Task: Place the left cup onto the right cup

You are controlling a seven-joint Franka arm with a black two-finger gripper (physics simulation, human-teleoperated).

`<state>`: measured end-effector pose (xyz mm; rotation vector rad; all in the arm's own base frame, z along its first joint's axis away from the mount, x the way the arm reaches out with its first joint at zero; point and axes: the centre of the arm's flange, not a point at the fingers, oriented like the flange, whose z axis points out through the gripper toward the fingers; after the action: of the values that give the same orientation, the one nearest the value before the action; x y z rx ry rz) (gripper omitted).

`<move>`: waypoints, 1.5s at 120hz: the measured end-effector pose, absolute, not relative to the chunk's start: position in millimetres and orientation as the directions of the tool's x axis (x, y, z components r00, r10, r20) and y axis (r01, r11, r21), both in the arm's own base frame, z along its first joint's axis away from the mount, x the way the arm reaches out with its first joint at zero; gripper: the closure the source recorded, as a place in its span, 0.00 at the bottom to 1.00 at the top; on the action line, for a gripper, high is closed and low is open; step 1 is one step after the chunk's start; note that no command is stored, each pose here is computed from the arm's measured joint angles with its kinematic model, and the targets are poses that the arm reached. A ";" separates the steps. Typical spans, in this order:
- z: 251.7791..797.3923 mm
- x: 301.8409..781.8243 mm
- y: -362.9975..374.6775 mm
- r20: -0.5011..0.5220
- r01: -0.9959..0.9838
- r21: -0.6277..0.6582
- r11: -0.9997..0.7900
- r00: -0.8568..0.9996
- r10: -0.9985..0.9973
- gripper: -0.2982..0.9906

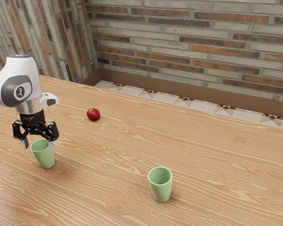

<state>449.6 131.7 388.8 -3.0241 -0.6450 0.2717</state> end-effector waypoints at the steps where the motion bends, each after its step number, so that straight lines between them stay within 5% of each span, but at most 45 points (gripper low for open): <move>1: 388.0 450.3 132.1 -0.161 0.402 -0.073 -0.913 0.898 0.409 0.23; 132: 311.7 492.7 150.3 -0.059 0.402 -0.099 -0.910 0.911 0.409 0.23; 157: 321.8 502.3 152.5 -0.008 0.408 -0.090 -0.909 0.912 0.410 0.61; 180: 319.7 503.2 156.5 0.003 0.417 -0.090 -0.904 0.908 0.419 0.77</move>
<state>503.2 156.5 319.7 -2.9821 -0.6546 0.0243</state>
